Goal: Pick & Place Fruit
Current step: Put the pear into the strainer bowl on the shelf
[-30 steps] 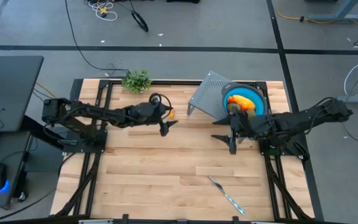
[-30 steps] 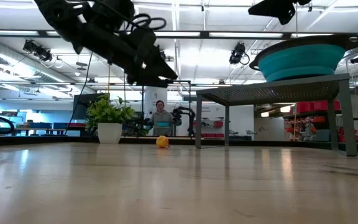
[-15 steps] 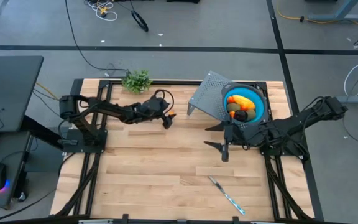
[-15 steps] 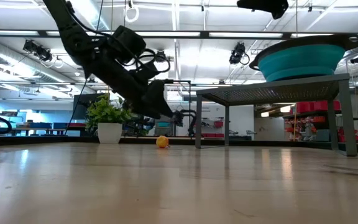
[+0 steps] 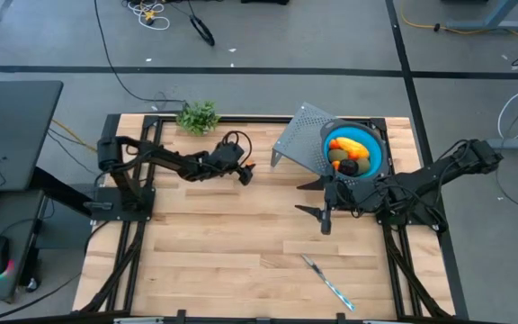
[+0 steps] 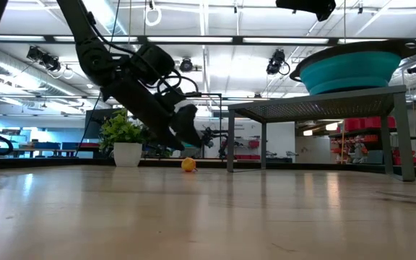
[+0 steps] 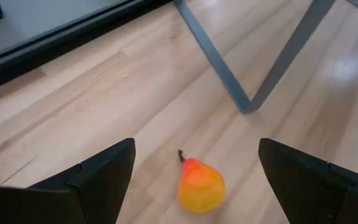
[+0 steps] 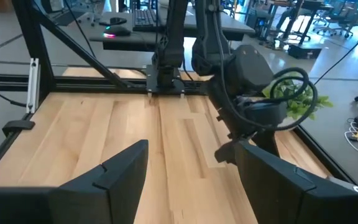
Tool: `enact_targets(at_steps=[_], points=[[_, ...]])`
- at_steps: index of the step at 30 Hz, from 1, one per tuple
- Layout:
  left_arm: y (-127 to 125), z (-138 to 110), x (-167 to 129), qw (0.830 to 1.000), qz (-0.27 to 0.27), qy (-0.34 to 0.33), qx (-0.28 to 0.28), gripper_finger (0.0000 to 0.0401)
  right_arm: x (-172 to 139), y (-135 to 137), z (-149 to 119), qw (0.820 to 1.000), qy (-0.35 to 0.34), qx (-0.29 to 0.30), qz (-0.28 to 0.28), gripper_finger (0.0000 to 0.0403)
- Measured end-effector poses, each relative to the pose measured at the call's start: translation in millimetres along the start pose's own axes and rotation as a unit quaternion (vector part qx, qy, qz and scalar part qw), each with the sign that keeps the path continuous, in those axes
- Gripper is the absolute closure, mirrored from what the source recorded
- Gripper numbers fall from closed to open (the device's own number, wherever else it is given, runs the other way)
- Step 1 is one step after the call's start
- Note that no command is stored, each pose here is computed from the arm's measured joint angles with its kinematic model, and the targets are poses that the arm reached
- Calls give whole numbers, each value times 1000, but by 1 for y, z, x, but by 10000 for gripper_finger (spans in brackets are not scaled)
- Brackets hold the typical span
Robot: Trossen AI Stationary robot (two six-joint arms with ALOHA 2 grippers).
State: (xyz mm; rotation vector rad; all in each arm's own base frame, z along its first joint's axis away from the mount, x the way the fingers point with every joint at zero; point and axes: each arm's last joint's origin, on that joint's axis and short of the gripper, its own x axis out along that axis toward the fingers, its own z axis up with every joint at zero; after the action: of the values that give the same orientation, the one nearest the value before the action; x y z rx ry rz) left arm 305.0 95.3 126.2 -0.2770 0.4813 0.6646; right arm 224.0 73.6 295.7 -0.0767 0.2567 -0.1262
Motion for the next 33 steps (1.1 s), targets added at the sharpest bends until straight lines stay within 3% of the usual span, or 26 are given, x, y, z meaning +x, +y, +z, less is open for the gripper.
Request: enact_targets(at_steps=[8,15,24,33], points=[[1,-4,8,999,30,32,-25,49,0,0,0,1000,1,-3,0,151],[1,-9,7,997,22,63,-39,49,0,0,0,1000,1,-3,0,151],[7,-9,8,996,52,64,-39,49,0,0,0,1000,1,-2,0,151],[6,-8,9,996,36,62,-43,49,0,0,0,1000,1,-3,0,151]])
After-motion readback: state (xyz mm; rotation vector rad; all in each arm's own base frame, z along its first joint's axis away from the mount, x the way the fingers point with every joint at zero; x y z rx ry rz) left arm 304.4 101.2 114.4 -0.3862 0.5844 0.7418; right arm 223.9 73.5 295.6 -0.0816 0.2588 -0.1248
